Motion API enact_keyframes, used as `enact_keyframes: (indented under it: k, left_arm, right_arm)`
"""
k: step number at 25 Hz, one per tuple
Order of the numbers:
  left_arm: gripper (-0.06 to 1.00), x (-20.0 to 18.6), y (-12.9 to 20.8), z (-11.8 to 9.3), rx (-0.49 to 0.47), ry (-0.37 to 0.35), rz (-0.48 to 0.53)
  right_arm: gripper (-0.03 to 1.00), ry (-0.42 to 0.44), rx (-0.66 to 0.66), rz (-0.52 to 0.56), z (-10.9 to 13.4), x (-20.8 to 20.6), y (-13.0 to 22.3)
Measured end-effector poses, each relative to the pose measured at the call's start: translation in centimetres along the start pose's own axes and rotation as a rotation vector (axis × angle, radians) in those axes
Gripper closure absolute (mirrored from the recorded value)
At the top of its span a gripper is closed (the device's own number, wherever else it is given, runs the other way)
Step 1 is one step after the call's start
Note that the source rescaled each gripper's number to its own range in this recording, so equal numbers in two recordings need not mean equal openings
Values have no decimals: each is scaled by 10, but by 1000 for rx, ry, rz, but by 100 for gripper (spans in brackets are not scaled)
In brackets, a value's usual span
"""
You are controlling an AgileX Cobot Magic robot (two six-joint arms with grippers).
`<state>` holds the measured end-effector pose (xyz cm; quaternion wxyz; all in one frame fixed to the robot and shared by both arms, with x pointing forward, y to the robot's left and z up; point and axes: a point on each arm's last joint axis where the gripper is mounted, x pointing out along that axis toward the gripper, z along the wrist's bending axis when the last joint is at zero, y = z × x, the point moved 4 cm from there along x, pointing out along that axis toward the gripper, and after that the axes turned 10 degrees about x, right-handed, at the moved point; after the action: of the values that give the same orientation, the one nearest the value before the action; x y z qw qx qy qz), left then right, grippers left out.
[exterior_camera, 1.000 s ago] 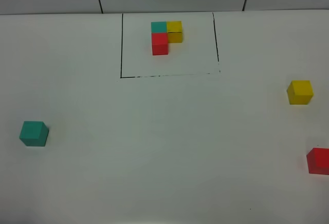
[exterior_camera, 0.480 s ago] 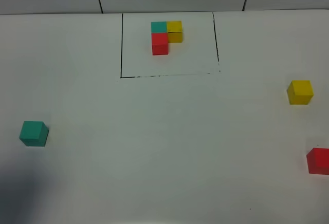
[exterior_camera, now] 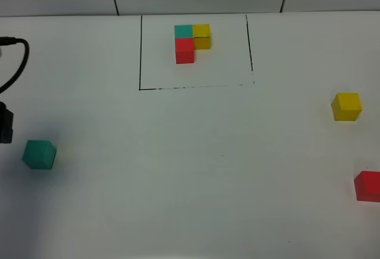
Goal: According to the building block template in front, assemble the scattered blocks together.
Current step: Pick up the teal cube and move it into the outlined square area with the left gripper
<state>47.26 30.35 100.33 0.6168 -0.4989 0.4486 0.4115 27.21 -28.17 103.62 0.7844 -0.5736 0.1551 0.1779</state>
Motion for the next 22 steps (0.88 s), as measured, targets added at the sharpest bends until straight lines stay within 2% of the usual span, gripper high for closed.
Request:
enact_keyframes:
  k: [5, 12, 22]
  left_arm:
    - [10, 39, -11, -2, 56, 18, 99]
    - [10, 75, -21, -3, 83, 30, 131]
    - [10, 105, -23, -8, 66, 62, 182]
  right_arm:
    - [20, 0, 0, 0, 0, 0, 0]
    - [20, 0, 0, 0, 0, 0, 0]
    - [20, 0, 0, 0, 0, 0, 0]
